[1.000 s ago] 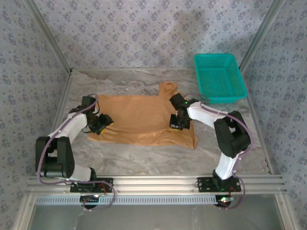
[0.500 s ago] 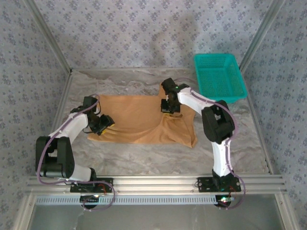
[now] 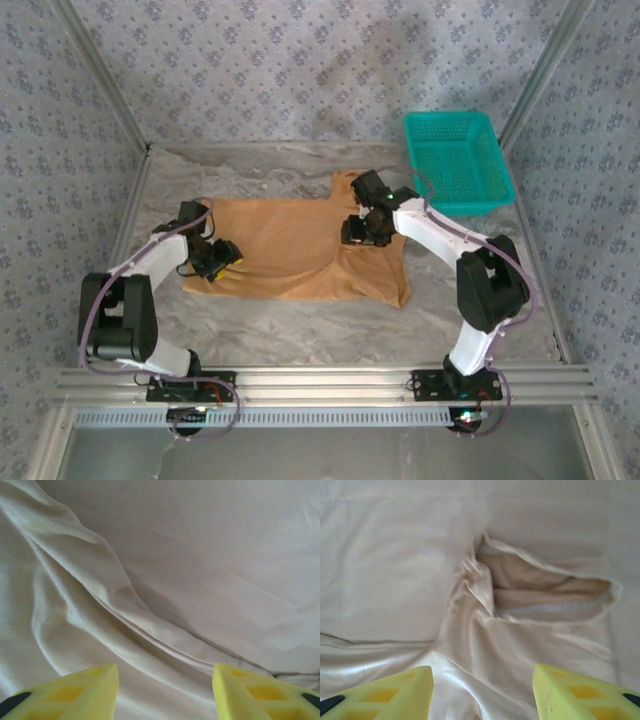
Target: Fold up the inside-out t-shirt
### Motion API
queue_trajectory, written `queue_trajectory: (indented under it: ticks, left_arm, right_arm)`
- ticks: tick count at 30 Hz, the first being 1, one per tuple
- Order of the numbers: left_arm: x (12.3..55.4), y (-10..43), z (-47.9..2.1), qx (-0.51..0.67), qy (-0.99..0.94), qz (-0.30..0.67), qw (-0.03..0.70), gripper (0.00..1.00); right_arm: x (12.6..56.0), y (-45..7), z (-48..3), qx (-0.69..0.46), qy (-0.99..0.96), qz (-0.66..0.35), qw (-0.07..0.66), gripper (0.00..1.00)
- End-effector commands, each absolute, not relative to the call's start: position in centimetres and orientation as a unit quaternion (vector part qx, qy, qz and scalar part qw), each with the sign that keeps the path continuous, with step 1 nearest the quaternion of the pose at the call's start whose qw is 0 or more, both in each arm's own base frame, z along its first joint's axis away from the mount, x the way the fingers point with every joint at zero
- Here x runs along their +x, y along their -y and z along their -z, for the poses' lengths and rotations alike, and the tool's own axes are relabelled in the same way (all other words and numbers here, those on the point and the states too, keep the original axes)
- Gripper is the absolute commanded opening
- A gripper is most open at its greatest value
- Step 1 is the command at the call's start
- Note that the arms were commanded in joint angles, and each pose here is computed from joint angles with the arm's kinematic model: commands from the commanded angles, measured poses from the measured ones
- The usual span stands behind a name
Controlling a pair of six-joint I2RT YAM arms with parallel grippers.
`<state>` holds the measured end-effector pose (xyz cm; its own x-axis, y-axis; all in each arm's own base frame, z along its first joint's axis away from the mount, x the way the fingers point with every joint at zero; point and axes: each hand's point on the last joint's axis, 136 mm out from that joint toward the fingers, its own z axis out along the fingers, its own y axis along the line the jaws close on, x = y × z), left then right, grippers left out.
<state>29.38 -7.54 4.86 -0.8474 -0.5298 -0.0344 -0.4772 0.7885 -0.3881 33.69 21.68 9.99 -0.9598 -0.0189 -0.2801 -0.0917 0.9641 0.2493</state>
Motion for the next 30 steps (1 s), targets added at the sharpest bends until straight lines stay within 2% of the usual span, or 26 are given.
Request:
queue_trajectory:
  ticks: [1, 5, 18, 26, 30]
  left_arm:
    - [30.3, 7.9, -4.6, -0.264, -0.942, 0.197, 0.064, 0.52]
    - [30.1, 7.8, -4.2, -0.265, -0.943, 0.194, 0.060, 0.52]
    - [29.8, 7.4, -4.2, -0.270, -0.942, 0.190, 0.060, 0.52]
    - [32.2, 7.3, -7.4, -0.261, -0.939, 0.189, 0.122, 0.52]
    - [34.6, 8.0, -6.4, -0.251, -0.936, 0.209, 0.134, 0.51]
  right_arm:
    - [32.9, -21.4, -7.9, -0.015, -0.982, -0.136, 0.128, 0.56]
    - [33.5, -21.1, -6.3, -0.006, -0.984, -0.136, 0.111, 0.57]
    - [41.1, -21.0, -5.8, 0.016, -0.982, -0.127, 0.141, 0.58]
    - [37.1, -20.3, -8.5, -0.002, -0.982, -0.115, 0.147, 0.60]
    - [34.1, -22.2, -7.7, -0.010, -0.979, -0.152, 0.135, 0.61]
